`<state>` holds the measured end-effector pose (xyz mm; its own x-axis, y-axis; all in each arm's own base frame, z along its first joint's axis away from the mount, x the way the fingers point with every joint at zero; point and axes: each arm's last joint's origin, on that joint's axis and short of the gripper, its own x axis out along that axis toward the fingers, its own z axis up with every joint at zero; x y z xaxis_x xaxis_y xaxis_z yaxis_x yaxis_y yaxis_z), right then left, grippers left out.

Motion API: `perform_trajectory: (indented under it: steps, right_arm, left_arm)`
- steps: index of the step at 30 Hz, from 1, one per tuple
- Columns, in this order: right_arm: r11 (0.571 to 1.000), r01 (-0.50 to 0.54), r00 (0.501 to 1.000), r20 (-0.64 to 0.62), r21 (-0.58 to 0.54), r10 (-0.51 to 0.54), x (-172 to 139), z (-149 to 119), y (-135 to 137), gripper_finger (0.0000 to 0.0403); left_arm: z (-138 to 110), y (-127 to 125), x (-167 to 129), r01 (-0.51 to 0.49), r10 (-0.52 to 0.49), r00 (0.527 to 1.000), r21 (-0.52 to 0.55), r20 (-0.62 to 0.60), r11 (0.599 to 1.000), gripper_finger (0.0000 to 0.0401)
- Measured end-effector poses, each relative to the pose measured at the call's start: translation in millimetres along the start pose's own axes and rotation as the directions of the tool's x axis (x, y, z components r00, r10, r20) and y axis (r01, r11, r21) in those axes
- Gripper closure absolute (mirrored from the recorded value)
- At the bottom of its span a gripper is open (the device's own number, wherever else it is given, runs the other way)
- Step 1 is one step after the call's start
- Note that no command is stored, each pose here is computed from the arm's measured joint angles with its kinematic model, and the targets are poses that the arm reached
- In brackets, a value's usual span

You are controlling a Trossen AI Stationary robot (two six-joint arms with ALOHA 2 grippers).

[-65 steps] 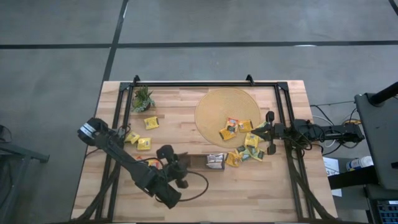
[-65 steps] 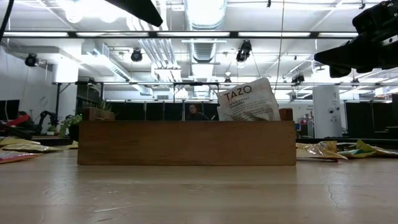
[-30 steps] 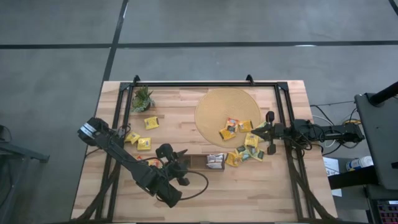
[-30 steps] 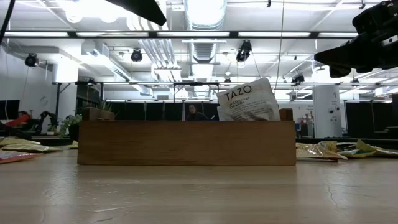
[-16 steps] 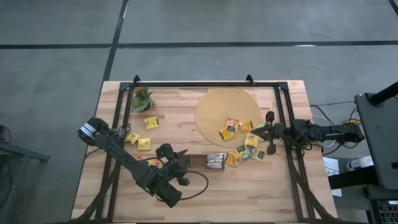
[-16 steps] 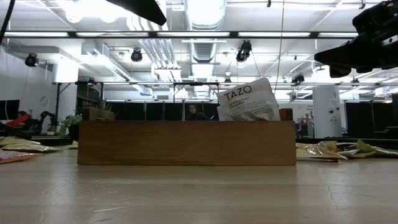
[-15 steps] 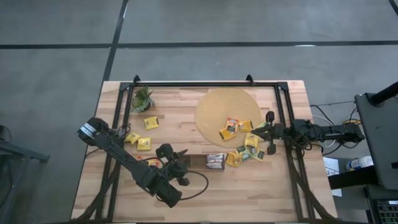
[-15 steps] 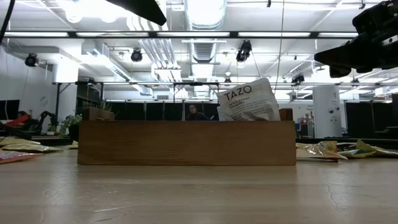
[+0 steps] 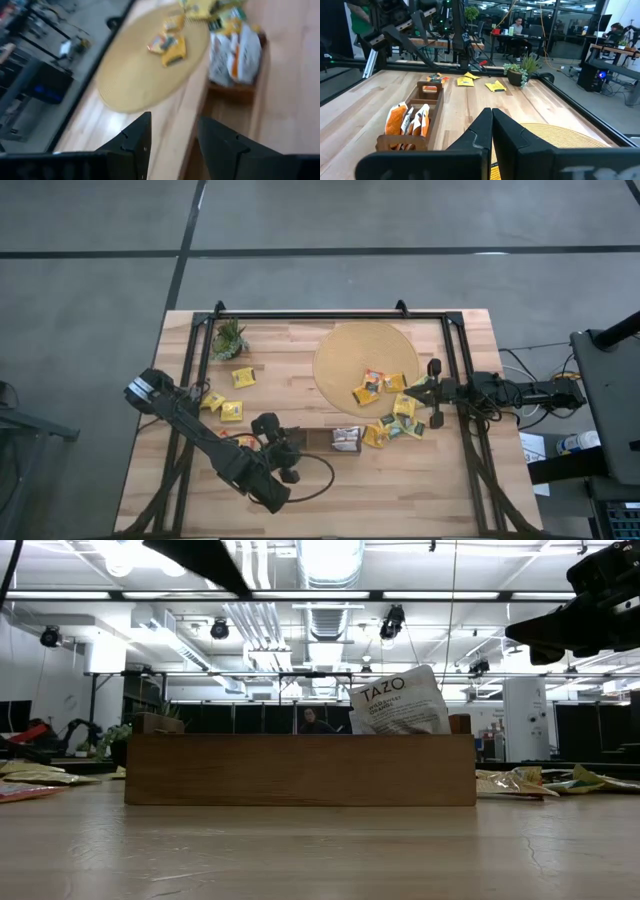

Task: Pick & Place Tea
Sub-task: Put the orange tea bag into the middle section of the wooden organizer

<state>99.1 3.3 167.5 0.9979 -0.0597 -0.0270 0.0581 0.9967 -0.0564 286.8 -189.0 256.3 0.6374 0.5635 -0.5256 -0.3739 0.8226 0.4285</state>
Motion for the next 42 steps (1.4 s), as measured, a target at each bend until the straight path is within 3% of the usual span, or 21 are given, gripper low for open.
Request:
perform_trajectory:
  steps: [11,20,32,38,42]
  right_arm:
    - [1.000,0.000,1.000,0.000,0.000,0.000,0,0,0,0.0394]
    - [1.000,0.000,1.000,0.000,0.000,0.000,0,0,0,0.0394]
    - [1.000,0.000,1.000,0.000,0.000,0.000,0,0,0,0.0394]
    - [1.000,0.000,1.000,0.000,0.000,0.000,0,0,0,0.0394]
    - [1.000,0.000,1.000,0.000,0.000,0.000,0,0,0,0.0394]
  left_arm:
    - [-24,3,-19,0.025,-0.036,0.984,-0.064,-0.175,0.998,0.0250]
    - [-41,13,-37,-0.100,0.066,0.971,-0.139,-0.230,0.985,0.0250]
    - [-50,21,-43,-0.181,0.140,0.963,-0.169,-0.232,0.969,0.0250]
    - [-68,44,-47,-0.237,0.175,0.957,-0.275,-0.233,0.932,0.0250]
    - [-86,67,-48,-0.266,0.176,0.956,-0.438,-0.236,0.859,0.0250]
